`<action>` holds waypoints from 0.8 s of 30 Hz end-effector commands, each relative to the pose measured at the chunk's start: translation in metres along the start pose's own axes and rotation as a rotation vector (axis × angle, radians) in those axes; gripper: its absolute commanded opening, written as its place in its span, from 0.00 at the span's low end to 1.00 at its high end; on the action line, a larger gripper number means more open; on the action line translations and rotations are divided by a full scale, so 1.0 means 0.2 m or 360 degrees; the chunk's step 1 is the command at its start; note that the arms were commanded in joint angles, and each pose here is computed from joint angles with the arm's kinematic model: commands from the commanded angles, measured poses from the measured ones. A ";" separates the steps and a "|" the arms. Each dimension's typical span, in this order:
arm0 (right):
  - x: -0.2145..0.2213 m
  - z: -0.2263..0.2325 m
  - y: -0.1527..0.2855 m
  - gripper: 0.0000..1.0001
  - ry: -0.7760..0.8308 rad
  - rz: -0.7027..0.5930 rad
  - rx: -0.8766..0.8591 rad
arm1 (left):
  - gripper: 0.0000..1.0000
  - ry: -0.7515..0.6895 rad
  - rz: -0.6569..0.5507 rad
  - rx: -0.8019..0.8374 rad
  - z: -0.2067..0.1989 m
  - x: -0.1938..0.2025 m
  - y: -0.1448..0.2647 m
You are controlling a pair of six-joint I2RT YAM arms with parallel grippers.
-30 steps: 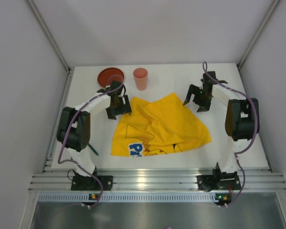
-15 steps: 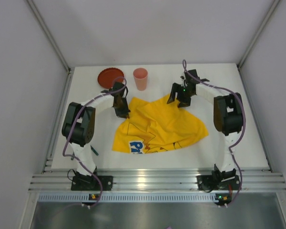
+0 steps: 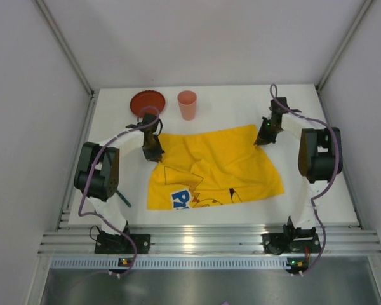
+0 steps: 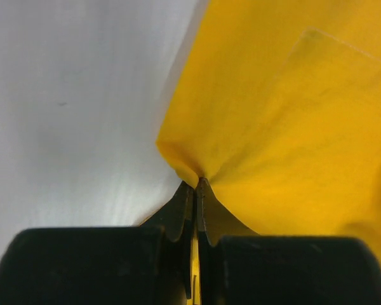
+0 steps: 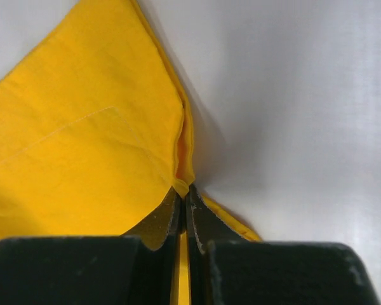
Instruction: Set the dinner table for one person
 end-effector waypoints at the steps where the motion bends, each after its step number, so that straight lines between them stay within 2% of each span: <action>1: -0.06 -0.22 0.12 0.00 -0.0118 -0.0134 0.0257 | 0.00 0.0075 -0.0070 -0.0205 0.17 0.02 0.08; 9: -0.02 -0.19 0.09 0.00 -0.0136 -0.0078 0.0250 | 0.00 0.0092 -0.0108 -0.0241 0.18 -0.02 0.10; 15: -0.02 -0.11 0.08 0.01 -0.0084 -0.0054 0.0185 | 0.00 0.0037 -0.0168 -0.0268 0.14 -0.14 0.12; 17: -0.03 -0.09 0.09 0.18 -0.0079 -0.0044 0.0183 | 0.01 0.0018 -0.0156 -0.0284 0.14 -0.16 0.11; 18: -0.01 -0.10 0.10 0.31 -0.0089 -0.0008 0.0212 | 0.20 0.0015 -0.0161 -0.0296 0.14 -0.17 0.12; 19: -0.01 -0.10 0.13 0.53 -0.0088 -0.0015 0.0259 | 0.36 0.0017 -0.0182 -0.0294 0.13 -0.19 0.14; 20: -0.01 -0.09 0.15 0.67 -0.0077 -0.0022 0.0303 | 0.54 0.0018 -0.0199 -0.0291 0.13 -0.20 0.16; 21: 0.02 -0.12 0.19 0.80 -0.0088 0.0006 0.0393 | 0.80 0.0018 -0.0224 -0.0291 0.13 -0.22 0.18; 22: 0.01 -0.11 0.25 1.00 -0.0078 -0.0032 0.0395 | 0.84 0.0024 -0.0243 -0.0301 0.14 -0.23 0.21; 24: 0.04 -0.11 0.32 1.00 -0.0055 -0.0071 0.0426 | 0.89 0.0047 -0.0264 -0.0311 0.14 -0.24 0.28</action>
Point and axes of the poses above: each gripper's point midway between its finger pads, its own y axis back along the fingers, its own z axis along the line the jaws close on, x = y × z, the point moved 6 cm from there along y, back along the fingers, and after that the axes turned 3 degrees about -y, right-handed, at the moved point
